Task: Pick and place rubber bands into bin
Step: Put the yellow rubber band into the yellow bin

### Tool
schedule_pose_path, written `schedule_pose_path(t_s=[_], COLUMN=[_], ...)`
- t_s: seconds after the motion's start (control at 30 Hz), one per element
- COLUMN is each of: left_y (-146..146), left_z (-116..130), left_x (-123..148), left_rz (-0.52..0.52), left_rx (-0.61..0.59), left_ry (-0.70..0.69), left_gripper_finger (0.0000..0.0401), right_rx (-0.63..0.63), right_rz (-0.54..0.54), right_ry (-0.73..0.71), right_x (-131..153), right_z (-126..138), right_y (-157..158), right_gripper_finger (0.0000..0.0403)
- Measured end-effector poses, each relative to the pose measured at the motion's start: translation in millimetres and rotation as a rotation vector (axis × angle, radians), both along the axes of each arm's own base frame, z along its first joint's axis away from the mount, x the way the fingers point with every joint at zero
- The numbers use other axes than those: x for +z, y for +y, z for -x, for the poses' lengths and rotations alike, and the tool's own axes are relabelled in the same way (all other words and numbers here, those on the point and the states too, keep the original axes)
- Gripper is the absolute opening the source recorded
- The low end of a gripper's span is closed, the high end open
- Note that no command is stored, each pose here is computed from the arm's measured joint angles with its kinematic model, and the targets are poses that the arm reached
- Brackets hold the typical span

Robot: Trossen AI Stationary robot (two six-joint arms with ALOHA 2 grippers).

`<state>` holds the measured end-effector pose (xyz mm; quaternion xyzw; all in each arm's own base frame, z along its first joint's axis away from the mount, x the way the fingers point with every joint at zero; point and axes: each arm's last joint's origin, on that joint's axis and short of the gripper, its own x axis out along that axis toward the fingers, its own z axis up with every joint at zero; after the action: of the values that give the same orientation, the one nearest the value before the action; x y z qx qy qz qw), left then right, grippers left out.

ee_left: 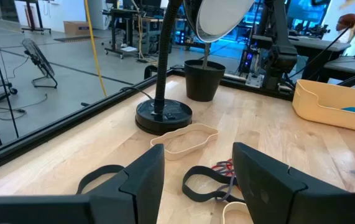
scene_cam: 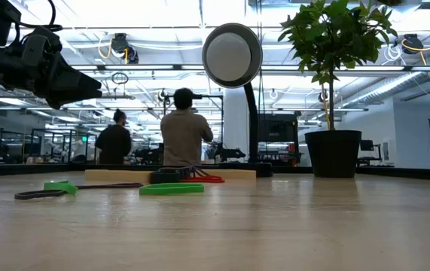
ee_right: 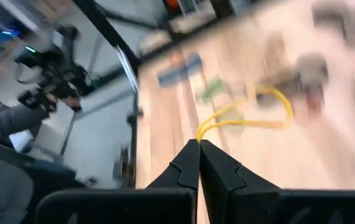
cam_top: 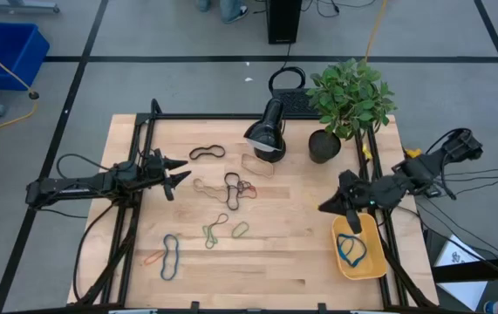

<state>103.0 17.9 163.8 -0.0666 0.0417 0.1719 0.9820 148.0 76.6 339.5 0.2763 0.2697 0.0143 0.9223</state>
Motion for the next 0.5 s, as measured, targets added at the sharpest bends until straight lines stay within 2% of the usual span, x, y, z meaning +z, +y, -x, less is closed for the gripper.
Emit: schedule_pose_path(t_s=[0.17, 0.3, 0.43, 0.5], left_y=[0, 0, 0, 0], left_z=[0, 0, 0, 0], left_x=[0, 0, 0, 0], left_rz=[0.0, -0.001, -0.001, -0.001], left_rx=[0.0, 0.008, 0.008, 0.008], left_ry=[-0.001, -0.001, -0.001, -0.001], left_gripper_finger=[0.0196, 0.0196, 0.0196, 0.0196], right_rx=[-0.041, -0.099, -0.146, -0.169], right_rz=[-0.174, -0.27, -0.288, -0.285], right_ry=[0.319, 0.583, 0.802, 0.853], right_x=[-20, -34, -45, -49], right_z=[19, 31, 38, 38], right_y=[7, 14, 23, 29], right_gripper_finger=[0.0, 0.0, 0.0, 0.0])
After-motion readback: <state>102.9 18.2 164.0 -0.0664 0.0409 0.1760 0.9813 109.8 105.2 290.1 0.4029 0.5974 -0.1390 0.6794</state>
